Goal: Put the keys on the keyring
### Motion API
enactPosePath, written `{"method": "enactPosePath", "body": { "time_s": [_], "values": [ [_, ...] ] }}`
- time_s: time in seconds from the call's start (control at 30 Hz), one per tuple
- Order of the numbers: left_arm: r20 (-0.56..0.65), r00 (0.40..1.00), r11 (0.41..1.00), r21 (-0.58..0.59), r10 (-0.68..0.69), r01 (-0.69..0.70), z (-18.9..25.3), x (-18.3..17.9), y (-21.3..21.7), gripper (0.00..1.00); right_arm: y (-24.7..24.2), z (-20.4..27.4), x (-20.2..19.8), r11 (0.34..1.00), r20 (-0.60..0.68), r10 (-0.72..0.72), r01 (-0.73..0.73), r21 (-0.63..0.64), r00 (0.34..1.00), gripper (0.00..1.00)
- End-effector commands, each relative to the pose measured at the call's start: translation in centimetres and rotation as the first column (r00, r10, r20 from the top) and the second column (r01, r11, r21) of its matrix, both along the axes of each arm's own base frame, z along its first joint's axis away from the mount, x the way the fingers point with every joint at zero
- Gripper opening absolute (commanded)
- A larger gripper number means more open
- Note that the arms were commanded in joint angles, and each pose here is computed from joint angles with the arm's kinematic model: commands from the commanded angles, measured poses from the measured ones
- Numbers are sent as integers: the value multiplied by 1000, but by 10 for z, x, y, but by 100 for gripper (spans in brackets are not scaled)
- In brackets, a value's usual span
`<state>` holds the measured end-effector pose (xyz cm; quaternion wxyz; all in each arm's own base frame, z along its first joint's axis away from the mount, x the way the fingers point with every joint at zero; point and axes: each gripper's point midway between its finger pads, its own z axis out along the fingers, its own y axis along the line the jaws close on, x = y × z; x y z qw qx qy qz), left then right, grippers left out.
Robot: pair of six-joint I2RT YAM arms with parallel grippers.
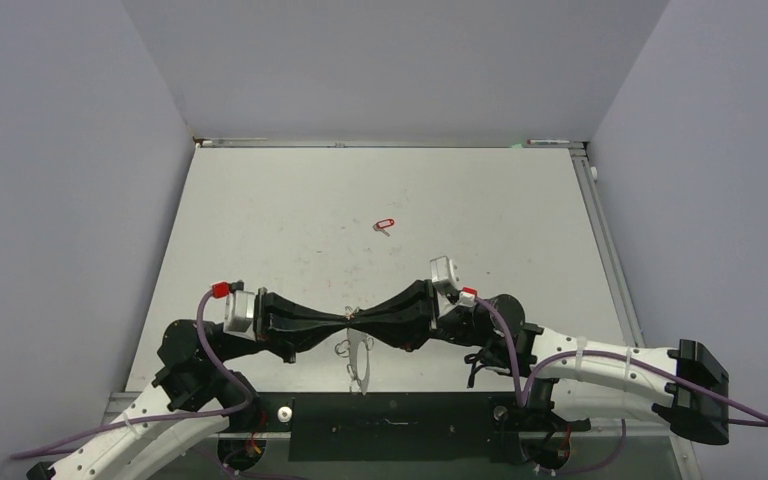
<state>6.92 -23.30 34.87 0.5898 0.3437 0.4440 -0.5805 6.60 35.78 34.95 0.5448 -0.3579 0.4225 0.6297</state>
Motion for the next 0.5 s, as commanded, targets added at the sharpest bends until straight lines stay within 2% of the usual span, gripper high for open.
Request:
{"method": "enactPosePath", "body": {
  "time_s": [0.0, 0.23, 0.47],
  "values": [
    [43, 998, 998, 8, 55, -56, 6, 5, 5, 0, 2, 14, -11, 998, 29, 54, -54, -15, 998, 8],
    [52, 995, 996, 18, 89, -91, 4, 9, 8, 0, 1, 11, -9, 998, 39, 38, -35, -60, 999, 32],
    [55, 994, 995, 32, 96, -98, 2, 10, 8, 0, -1, 10, -5, 995, 65, 12, -5, -103, 998, 34]
  ]
}}
